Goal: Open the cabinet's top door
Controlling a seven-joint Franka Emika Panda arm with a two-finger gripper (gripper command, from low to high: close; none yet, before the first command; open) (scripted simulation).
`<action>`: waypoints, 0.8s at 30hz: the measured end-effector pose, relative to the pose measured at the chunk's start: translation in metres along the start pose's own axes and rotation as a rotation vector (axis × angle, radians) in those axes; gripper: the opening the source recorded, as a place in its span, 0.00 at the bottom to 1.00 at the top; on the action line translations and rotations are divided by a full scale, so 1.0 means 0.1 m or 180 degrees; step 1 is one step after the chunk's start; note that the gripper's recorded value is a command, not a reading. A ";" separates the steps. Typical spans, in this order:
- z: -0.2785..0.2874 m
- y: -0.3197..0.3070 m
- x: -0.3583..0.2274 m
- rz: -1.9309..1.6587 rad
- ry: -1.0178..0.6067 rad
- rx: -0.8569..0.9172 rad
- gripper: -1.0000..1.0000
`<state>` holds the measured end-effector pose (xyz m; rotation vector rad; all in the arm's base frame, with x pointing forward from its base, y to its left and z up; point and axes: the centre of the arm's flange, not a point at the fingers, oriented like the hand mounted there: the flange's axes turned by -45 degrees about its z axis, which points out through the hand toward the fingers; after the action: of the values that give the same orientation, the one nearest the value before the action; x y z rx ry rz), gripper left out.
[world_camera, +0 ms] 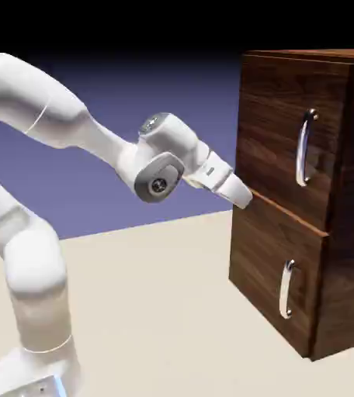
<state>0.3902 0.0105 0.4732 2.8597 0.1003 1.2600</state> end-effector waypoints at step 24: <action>-0.76 -0.08 0.57 -0.0152 0.0983 -0.0031 0.50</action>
<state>0.3720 0.0210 0.5659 2.6138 0.1639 1.6748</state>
